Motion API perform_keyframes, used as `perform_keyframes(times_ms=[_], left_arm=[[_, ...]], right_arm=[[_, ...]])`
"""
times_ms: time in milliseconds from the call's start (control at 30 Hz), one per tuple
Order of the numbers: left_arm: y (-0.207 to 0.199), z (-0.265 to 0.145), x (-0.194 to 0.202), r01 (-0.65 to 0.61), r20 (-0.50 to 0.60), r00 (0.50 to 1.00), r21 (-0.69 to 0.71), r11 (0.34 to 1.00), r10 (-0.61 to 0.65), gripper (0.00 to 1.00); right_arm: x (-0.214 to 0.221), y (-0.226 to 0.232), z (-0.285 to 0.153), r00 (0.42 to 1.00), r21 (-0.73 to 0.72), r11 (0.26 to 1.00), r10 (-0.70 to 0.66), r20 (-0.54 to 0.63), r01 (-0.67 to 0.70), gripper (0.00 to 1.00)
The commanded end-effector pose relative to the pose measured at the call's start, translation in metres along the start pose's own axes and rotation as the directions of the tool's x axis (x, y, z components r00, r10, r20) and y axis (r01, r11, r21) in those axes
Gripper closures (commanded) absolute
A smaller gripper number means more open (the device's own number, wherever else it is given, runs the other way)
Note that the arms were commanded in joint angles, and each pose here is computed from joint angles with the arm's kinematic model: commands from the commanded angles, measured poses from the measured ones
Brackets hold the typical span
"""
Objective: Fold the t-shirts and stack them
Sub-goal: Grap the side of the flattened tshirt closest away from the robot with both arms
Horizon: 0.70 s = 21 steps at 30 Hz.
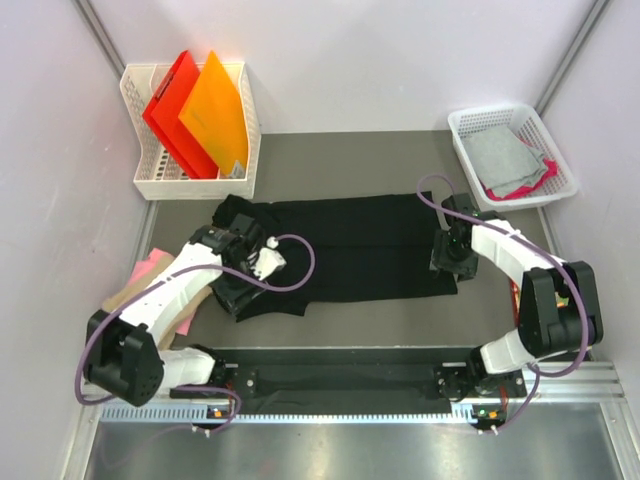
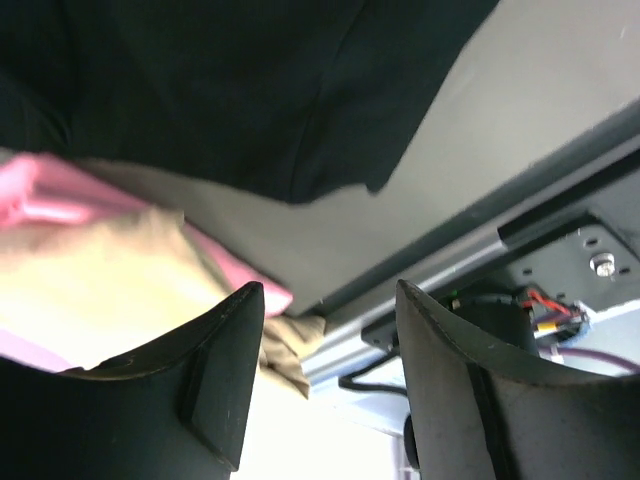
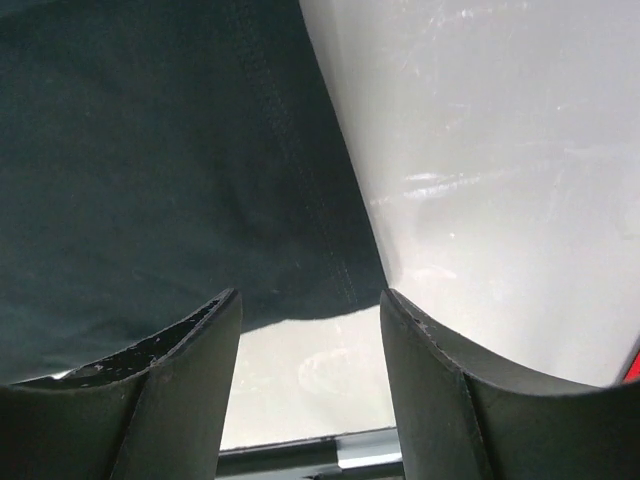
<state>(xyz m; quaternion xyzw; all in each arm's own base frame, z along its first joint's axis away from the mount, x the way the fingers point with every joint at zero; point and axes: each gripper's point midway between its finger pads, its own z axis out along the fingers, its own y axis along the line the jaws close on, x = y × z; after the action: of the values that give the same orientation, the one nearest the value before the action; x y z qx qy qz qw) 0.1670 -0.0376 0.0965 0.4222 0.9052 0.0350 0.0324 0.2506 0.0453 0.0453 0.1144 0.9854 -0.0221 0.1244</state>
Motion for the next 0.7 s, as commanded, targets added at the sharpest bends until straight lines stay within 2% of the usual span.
perform_keyframes(times_ms=[0, 467, 567, 600, 667], left_arm=[[0.004, 0.012, -0.026, -0.014, 0.05, 0.999, -0.03, 0.999, 0.016, 0.39], [0.003, 0.068, -0.02, -0.06, -0.07, 0.996, -0.027, 0.998, 0.058, 0.37], [0.004, 0.077, -0.018, -0.064, -0.086, 0.994, -0.031, 0.997, 0.061, 0.44], [0.004, 0.08, -0.018, -0.066, -0.091, 0.994, -0.03, 0.997, 0.063, 0.5], [0.003, 0.084, -0.02, -0.063, -0.097, 0.993, -0.02, 0.998, 0.061, 0.52]], right_arm=[[-0.018, 0.003, 0.004, 0.998, 0.01, 1.0, 0.018, 0.057, -0.019, 0.42], [-0.026, 0.008, 0.012, 0.998, 0.009, 1.0, 0.028, 0.052, -0.029, 0.41], [-0.028, 0.009, 0.014, 0.998, 0.009, 0.999, 0.03, 0.052, -0.03, 0.41], [-0.027, 0.008, 0.016, 0.998, 0.013, 0.999, 0.032, 0.045, -0.032, 0.41], [-0.029, 0.009, 0.018, 0.999, 0.015, 0.999, 0.032, 0.044, -0.032, 0.41]])
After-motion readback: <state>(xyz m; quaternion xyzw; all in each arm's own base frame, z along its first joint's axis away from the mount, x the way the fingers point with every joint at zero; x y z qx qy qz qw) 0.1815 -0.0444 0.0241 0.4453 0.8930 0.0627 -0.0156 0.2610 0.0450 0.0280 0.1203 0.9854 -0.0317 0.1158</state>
